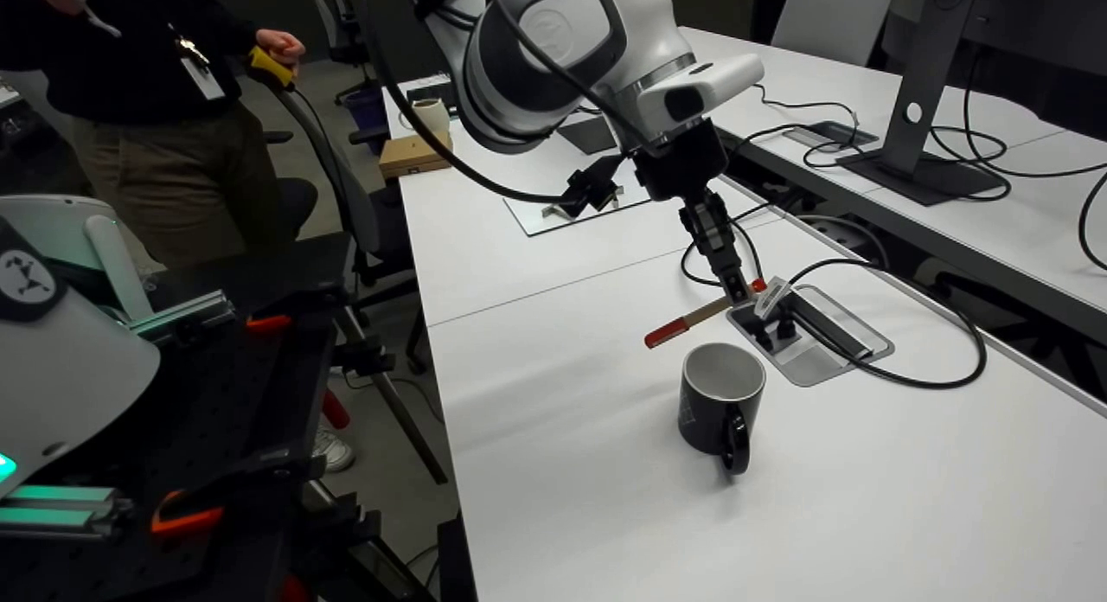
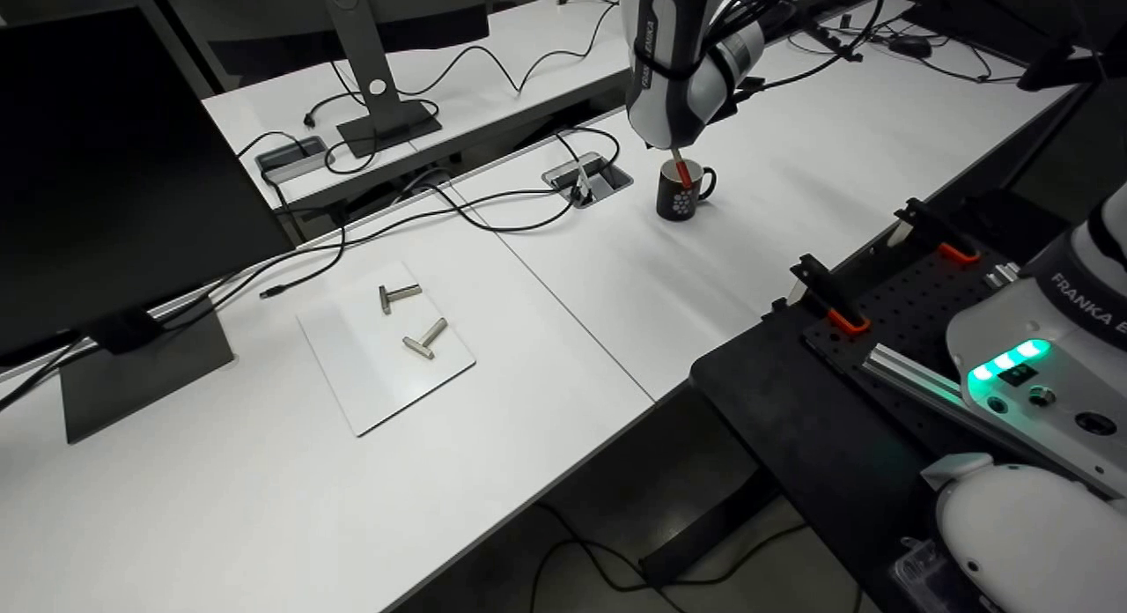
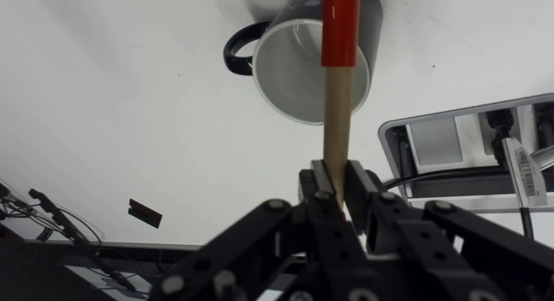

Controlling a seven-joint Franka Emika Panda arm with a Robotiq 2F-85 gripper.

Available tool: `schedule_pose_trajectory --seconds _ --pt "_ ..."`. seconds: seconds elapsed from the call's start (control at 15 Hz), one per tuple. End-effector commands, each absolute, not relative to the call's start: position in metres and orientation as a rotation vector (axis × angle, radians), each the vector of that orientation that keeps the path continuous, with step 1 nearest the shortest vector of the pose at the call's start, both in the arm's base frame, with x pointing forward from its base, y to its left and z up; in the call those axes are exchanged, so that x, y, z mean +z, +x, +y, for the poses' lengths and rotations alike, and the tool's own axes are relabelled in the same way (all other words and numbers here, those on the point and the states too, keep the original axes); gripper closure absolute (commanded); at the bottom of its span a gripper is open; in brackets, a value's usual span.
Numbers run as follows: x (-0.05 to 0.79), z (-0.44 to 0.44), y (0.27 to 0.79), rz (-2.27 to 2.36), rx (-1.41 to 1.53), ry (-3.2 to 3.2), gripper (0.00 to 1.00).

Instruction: Put the marker into the black cup.

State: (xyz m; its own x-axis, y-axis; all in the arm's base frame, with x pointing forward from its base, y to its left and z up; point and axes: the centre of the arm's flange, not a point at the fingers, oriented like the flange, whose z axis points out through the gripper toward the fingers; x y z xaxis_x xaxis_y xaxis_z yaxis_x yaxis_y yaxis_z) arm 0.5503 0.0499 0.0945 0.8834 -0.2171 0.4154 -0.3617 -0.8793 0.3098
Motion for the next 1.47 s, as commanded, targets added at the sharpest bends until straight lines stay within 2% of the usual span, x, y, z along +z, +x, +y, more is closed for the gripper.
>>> schedule_pose_trajectory --seconds 0.0,0.33,0.4,0.67,0.73,1.4 --pt "0.098 0.050 0.548 -0.518 0.607 2.583 0.96" --pt "0.100 0.048 0.552 -0.526 0.608 2.584 0.96" --pt "0.098 0.049 0.551 -0.522 0.606 2.581 0.86" --pt "0.097 0.048 0.551 -0.524 0.604 2.582 0.86" --pt "0.092 0.045 0.555 -0.552 0.625 2.574 0.96" --pt "0.076 0.019 0.569 -0.794 0.689 2.479 0.96"
